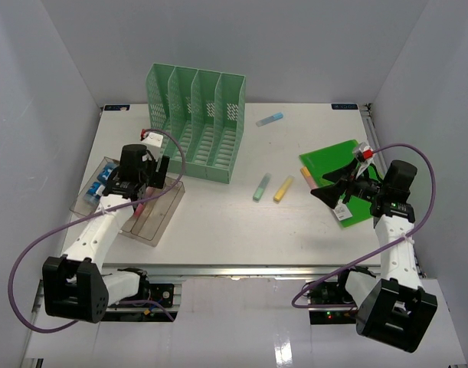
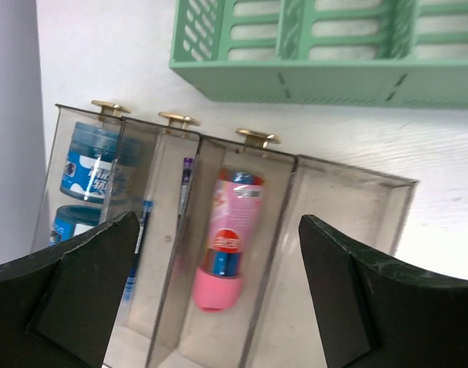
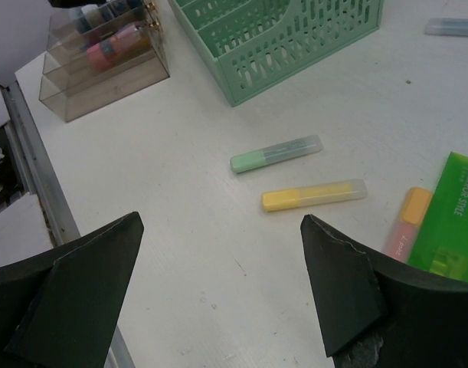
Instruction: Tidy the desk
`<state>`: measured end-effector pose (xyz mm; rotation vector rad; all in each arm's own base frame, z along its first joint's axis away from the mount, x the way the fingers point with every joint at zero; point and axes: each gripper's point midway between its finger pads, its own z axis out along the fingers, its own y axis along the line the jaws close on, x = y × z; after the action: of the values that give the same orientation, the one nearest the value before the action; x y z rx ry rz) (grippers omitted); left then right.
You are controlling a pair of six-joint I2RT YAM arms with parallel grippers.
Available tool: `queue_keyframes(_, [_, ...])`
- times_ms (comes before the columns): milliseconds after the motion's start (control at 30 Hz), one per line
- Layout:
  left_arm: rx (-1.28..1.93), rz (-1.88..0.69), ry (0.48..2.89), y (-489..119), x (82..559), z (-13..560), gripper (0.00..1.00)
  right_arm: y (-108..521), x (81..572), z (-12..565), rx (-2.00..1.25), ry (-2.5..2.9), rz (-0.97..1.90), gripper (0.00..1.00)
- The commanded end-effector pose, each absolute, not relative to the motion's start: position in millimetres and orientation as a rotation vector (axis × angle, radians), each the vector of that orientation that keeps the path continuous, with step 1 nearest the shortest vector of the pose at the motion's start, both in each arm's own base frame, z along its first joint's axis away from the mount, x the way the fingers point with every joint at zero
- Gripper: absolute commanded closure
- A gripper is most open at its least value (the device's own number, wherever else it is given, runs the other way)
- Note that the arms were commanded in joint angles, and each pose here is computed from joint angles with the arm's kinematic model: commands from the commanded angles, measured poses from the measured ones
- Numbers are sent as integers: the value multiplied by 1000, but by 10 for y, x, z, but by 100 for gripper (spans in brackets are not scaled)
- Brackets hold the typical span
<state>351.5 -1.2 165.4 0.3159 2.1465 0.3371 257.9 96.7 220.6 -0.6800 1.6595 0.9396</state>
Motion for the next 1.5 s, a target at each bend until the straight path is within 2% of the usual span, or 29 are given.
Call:
queue_keyframes(0, [189,-141,2049,-626,3443,2187,10,797,2831,1958,-595,1815,724,8])
queue_keyframes(33, [180,-316,2040,-862,3375,2265,11,684,2931,1875,-540,1877,624,8])
queue_keyframes(167, [204,-810,1983,-1525,3086,2498,2,499,3158,1521,-334,2099,414,7])
queue_keyframes(267, [259,-937,1954,-1854,2922,2543,2,446,3242,1317,-280,2214,300,8])
queue_keyframes(367, [323,-994,1939,-2168,2777,2536,2,526,3337,1193,-376,2244,228,2])
queue_keyframes(400, [344,-1013,1942,-2272,2726,2515,2,563,3378,1169,-413,2243,210,5])
queue_keyframes(467, [362,-1043,1953,-2414,2662,2461,2,595,3496,1127,-472,2251,165,21])
queue_keyframes(533, [354,-1066,1971,-2491,2640,2360,2,656,3572,977,-524,2306,174,31])
queue_keyframes(700, [348,-1088,2001,-2572,2546,2194,2,762,3731,818,-587,2355,223,44])
queue_keyframes(1267, [321,-1093,2042,-2522,2402,1913,2,768,4016,547,-599,2407,200,44])
queue_keyframes(1467, [314,-1100,2032,-2520,2386,1936,2,763,4005,367,-607,2453,197,48])
